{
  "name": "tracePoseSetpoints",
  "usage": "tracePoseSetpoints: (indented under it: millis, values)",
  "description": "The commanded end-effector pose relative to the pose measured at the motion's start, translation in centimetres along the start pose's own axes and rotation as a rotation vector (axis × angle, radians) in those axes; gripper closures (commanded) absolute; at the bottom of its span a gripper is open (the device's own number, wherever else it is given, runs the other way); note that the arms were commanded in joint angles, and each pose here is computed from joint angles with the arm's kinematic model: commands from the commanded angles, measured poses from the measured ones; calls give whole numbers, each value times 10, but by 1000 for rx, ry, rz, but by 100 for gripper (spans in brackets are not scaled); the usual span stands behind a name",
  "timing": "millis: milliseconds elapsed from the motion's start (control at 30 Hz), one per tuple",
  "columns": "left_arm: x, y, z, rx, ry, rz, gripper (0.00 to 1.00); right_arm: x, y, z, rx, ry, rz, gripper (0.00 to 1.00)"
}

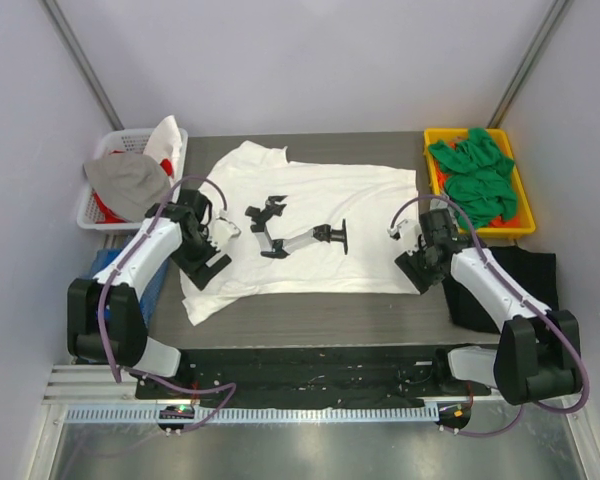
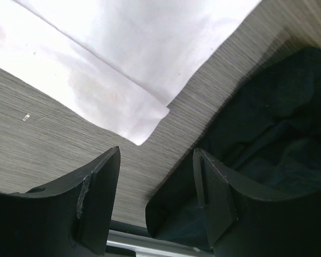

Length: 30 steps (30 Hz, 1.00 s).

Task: Fold and stack the t-shirts
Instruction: Grap the side of the flattened tshirt closest away from the robot with both arms

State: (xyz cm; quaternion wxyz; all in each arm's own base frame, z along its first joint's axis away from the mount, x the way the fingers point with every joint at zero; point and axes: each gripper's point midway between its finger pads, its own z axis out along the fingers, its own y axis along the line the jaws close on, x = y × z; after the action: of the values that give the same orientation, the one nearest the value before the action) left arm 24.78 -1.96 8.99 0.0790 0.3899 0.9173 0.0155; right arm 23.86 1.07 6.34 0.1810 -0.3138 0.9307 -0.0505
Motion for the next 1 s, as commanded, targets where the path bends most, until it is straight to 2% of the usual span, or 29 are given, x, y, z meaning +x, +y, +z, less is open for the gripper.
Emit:
tracePoseSetpoints:
  millis: [0,100,200,467,767,967]
  values:
    - [9,-5,6,21,16,71,17,-3,4,13,-13,-28,-6,37]
    - [16,-4,12,52,52,77,21,1,6,22,-21,-14,-7,37]
    - [19,-8,13,121,72,55,30,0,14,31,-62,-15,-3,37]
    - [40,-10,15,220,93,6,34,5,15,33,-61,2,-6,39]
    - [61,-24,30,290,120,44,37,3,14,23,-48,-31,13,39]
    - [67,-23,42,367,137,-20,39,1,14,19,-43,-43,18,39]
